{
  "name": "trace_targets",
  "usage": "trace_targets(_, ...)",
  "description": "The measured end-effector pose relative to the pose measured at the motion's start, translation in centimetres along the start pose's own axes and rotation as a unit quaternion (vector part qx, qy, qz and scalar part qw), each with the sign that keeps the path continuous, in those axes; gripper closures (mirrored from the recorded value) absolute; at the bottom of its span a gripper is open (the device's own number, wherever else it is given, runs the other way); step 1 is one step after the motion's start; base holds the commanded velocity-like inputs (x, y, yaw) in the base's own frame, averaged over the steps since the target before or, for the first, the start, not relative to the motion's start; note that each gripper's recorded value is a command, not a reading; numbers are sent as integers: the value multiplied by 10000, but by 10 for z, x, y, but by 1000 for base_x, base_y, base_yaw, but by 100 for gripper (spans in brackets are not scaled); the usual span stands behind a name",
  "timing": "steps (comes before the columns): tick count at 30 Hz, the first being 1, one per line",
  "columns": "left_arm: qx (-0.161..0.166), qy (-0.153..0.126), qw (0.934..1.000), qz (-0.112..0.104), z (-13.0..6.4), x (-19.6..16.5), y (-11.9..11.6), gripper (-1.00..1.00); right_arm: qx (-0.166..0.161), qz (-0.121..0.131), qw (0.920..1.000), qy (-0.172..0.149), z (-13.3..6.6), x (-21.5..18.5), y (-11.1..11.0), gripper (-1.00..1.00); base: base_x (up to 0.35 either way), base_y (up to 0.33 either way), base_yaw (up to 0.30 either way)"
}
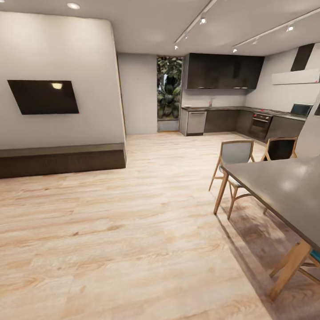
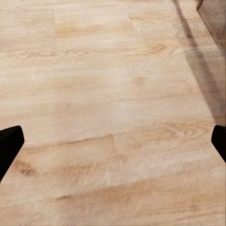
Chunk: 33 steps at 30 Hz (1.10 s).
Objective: In the kitchen, take the Vidalia onion out of the sink, dice it on the chopping board with the paring knife, put the diced onion into the bowl on the countertop, then place both the paring knife and the chopping board into the sink.
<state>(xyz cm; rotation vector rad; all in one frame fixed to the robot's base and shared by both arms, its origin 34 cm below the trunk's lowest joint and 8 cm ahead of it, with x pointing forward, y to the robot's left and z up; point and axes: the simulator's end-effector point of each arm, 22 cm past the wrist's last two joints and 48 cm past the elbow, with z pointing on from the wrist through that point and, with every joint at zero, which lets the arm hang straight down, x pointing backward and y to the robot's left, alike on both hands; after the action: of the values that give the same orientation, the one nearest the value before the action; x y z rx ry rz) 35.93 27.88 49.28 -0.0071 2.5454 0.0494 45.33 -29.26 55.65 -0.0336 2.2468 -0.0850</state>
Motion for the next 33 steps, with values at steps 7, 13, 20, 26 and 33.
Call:
trace_targets(7, -1, 0, 10000, 1, 0, 0, 0, -100, 0, -1, 10000, 0, 0, 0, 0, -100, 322, 2, 0)
trace_targets(13, -4, -2, 10000, 2, 0, 0, 1, -100, -1, -2, 10000, 1, 0, 0, 0, -100, 322, 61, 0)
trace_targets(20, -4, -3, 10000, 3, 0, 0, 1, -100, 0, -1, 10000, 1, 0, 0, 0, -100, 322, 92, 0)
trace_targets(26, -5, 0, 10000, 3, 0, 0, 1, -100, -1, -3, 10000, 0, 0, 0, 0, -100, 322, 102, 0)
trace_targets(33, -6, -6, 10000, 4, 0, 0, 1, -100, 3, 0, 10000, 3, 0, 0, 0, -100, 322, 103, 0)
